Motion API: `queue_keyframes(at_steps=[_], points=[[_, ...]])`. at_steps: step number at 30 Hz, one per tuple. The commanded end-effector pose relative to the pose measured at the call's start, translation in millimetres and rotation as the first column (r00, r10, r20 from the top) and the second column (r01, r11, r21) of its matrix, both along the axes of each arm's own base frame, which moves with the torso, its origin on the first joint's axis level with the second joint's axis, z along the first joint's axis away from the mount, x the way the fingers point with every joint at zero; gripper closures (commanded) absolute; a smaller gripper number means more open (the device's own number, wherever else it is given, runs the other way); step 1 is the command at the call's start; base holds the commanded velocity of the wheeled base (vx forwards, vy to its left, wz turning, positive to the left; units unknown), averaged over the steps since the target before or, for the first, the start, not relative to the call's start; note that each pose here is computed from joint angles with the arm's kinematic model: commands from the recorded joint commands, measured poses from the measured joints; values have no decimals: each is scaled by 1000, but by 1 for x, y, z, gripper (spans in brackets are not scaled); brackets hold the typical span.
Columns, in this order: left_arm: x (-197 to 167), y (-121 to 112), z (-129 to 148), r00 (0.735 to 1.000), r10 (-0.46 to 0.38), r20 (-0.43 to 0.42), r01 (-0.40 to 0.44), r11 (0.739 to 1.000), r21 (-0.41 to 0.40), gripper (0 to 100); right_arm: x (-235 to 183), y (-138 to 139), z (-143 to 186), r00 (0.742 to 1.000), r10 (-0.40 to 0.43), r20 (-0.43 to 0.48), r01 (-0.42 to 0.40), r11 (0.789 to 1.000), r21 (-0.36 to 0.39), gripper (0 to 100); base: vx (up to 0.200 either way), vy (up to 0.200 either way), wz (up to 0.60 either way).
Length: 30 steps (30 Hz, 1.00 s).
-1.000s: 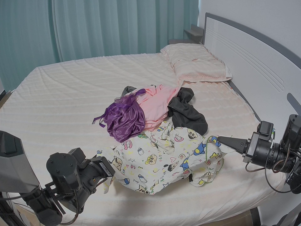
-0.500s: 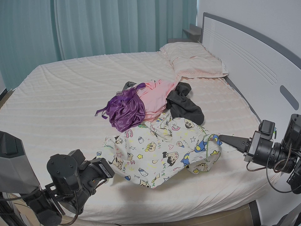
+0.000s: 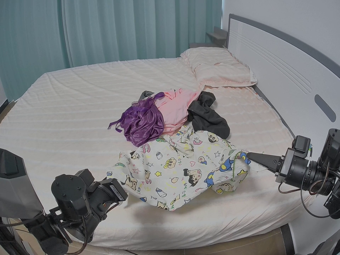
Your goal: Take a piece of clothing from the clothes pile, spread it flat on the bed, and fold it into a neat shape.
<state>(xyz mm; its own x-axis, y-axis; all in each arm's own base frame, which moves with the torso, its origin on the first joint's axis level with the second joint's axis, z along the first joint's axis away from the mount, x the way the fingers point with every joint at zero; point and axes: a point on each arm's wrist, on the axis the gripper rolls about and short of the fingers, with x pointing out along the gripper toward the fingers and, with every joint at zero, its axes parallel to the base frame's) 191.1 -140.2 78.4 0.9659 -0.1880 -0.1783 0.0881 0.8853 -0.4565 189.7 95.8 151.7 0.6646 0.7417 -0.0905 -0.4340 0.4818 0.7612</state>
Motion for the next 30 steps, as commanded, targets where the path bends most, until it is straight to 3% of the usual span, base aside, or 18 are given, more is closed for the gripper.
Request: queue_keyframes(at_steps=[1, 30], points=[[-1, 1, 7, 1000, 2, 29, -1, 1000, -24, 100, 0, 0, 1, 1000, -1, 3, 1, 1000, 2, 100, 0, 200, 0], [-5, 0, 16, 997, 23, 71, -22, 1000, -16, 100, -2, 0, 8, 999, -42, 35, 42, 999, 12, 100, 0, 200, 0]])
